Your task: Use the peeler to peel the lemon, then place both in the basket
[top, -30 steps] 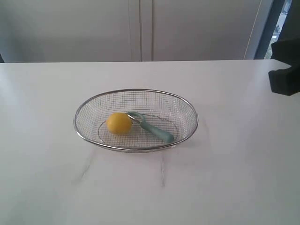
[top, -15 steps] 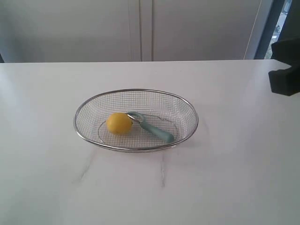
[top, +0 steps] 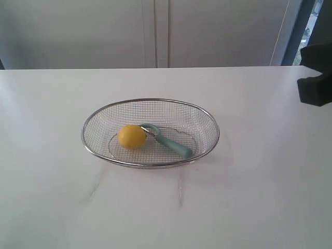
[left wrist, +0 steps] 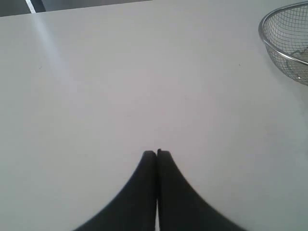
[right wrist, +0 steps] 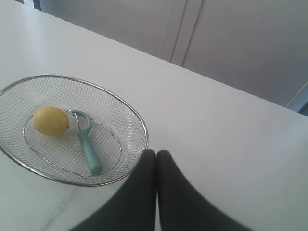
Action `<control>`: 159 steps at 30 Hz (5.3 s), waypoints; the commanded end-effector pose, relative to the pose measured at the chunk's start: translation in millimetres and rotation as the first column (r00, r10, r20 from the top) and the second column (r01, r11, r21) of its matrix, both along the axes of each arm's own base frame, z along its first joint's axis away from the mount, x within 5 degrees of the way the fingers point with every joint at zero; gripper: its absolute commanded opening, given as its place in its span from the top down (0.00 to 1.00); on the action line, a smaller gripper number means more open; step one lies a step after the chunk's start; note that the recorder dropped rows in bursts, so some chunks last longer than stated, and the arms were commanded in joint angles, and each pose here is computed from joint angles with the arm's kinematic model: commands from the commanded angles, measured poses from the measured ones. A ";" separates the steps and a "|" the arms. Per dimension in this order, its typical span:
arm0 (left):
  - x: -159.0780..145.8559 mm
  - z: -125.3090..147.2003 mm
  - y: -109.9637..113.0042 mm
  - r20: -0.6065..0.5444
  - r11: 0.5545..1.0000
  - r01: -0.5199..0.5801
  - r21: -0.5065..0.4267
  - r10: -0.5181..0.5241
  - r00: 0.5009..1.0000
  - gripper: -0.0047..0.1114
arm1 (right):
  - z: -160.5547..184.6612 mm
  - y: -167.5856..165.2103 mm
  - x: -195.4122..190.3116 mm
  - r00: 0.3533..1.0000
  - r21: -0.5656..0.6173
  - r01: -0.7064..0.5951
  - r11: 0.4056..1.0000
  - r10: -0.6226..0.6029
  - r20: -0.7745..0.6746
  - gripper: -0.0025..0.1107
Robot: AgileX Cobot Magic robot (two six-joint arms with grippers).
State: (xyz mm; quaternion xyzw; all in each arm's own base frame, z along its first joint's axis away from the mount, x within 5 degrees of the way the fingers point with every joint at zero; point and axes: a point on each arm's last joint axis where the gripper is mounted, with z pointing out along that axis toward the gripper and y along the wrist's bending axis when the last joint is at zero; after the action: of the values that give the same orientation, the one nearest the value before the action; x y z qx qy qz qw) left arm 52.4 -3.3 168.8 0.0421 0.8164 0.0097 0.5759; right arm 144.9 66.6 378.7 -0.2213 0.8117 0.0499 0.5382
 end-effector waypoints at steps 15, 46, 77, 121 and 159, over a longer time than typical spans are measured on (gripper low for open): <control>-0.5 -0.3 -4.2 0.005 0.997 0.078 -0.006 -0.078 0.997 0.96 | 26.7 -37.1 -45.0 0.977 0.101 0.092 0.991 -0.109 0.181 0.98; -0.5 -0.3 -4.2 0.005 0.997 0.078 -0.004 -0.078 0.997 0.96 | -167.0 -63.7 -88.7 0.853 0.446 0.245 0.861 -0.409 0.323 0.98; -0.5 -0.3 -4.2 0.005 0.997 0.078 -0.004 -0.078 0.997 0.96 | -193.6 -66.4 -90.7 0.910 0.228 0.361 0.904 -0.395 0.125 0.98; -0.5 -0.3 -4.2 0.005 0.997 0.078 -0.004 -0.078 0.997 0.96 | -193.6 -67.5 -90.7 0.902 0.229 0.378 0.897 -0.412 0.125 0.98; -0.5 -0.3 -4.2 0.005 0.997 0.078 -0.004 -0.078 0.997 0.96 | -193.6 -67.5 -90.7 0.902 0.229 0.378 0.897 -0.412 0.125 0.98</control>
State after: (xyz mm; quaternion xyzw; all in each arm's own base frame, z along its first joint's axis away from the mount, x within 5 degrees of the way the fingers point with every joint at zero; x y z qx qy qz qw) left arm 52.0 -7.1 168.8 0.0723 0.8143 -0.0116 0.5759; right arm 54.2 -0.5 185.0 0.0024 0.7869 0.0064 0.6171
